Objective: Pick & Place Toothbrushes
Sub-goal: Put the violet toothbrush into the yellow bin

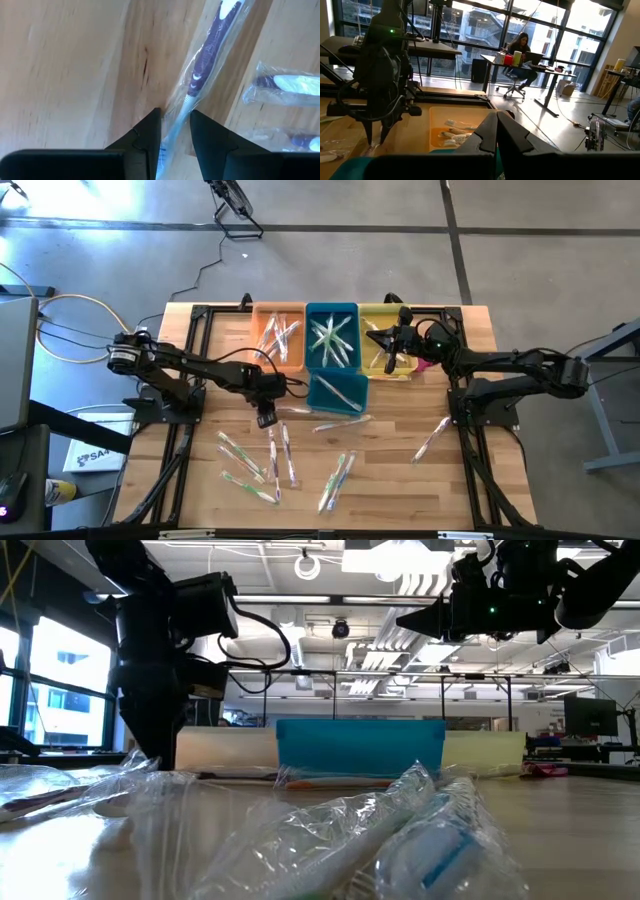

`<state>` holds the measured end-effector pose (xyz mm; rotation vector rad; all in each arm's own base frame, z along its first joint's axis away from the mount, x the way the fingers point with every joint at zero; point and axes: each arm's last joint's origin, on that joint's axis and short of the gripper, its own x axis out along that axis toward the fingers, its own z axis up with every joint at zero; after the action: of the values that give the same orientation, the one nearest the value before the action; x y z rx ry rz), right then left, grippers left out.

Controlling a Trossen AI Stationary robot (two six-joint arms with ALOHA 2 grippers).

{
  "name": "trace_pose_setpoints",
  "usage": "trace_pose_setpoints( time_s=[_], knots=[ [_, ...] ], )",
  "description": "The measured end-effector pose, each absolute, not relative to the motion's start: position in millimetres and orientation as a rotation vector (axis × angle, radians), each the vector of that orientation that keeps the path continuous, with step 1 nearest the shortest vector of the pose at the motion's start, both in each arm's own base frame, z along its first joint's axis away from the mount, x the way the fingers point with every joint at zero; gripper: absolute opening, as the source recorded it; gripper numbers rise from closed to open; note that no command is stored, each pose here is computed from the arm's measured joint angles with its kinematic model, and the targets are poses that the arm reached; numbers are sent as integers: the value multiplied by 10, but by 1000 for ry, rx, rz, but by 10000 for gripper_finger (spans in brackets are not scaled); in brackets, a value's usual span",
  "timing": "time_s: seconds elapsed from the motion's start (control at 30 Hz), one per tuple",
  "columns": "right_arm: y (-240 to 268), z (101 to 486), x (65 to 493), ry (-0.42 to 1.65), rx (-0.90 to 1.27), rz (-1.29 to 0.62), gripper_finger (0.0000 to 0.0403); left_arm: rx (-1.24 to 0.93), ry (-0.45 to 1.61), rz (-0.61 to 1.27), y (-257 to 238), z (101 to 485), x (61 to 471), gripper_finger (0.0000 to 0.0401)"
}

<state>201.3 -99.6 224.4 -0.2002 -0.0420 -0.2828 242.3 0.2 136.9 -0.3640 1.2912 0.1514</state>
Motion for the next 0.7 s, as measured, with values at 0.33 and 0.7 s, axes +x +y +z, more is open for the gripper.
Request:
trace_pose_setpoints(
  time_s=[0.33,0.7],
  knots=[
    [-996,2244,2013,-42,-200,-283,2,-338,1300,98,-7,1367,2417,99],
    [-996,2244,2012,-42,-200,-283,2,-336,1308,97,-8,1364,2409,29]
  ],
)
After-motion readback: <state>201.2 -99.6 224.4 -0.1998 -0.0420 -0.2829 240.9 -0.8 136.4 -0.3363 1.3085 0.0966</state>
